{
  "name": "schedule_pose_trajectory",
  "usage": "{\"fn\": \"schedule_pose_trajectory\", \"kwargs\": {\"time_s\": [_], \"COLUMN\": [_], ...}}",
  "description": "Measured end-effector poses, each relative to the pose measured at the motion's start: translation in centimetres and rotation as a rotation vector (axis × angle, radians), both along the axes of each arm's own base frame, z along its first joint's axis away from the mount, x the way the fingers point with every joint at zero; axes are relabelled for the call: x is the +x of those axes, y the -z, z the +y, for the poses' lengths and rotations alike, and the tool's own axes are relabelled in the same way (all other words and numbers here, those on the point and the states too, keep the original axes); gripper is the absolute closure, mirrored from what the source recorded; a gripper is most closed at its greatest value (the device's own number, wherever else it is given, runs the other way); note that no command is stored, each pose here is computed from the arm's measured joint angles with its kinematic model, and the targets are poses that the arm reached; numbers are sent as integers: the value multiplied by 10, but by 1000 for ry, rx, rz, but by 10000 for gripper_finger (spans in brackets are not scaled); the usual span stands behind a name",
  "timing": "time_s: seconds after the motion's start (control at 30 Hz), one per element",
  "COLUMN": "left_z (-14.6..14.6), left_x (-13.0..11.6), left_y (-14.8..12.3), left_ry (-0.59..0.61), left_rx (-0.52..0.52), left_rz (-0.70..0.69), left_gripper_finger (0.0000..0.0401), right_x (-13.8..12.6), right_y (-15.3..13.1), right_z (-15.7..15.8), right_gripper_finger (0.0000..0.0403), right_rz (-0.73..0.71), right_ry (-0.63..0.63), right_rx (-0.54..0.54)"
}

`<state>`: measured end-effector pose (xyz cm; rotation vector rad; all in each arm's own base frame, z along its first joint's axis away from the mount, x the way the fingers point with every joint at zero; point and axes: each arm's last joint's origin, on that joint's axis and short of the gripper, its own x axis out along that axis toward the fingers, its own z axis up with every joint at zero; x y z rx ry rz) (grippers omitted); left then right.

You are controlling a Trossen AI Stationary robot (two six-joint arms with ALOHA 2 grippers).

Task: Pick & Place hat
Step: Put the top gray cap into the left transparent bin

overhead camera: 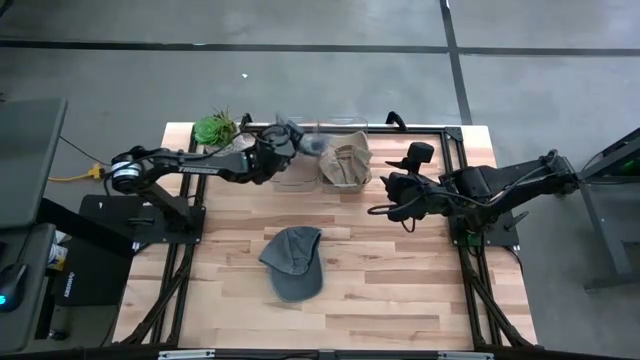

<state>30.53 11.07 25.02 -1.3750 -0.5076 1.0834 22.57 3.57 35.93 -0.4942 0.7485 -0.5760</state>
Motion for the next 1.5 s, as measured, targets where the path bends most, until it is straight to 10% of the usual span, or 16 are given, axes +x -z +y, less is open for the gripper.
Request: {"fn": "schedule_pose_trajectory", "kwargs": {"time_s": [0.63,1.5], "left_z": [-13,-15], "left_x": [-16,-10], "left_y": [36,32], "left_ry": [12,202], "left_rx": [-471,-449], "left_rz": [58,102], "left_gripper_finger": [401,220], "right_x": [0,0], "right_y": [0,0], "right_z": [0,0], "right_gripper_finger": [222,222], "right_rz": [0,2], "right_ry": [-1,-11], "right_rx": [0,11]}}
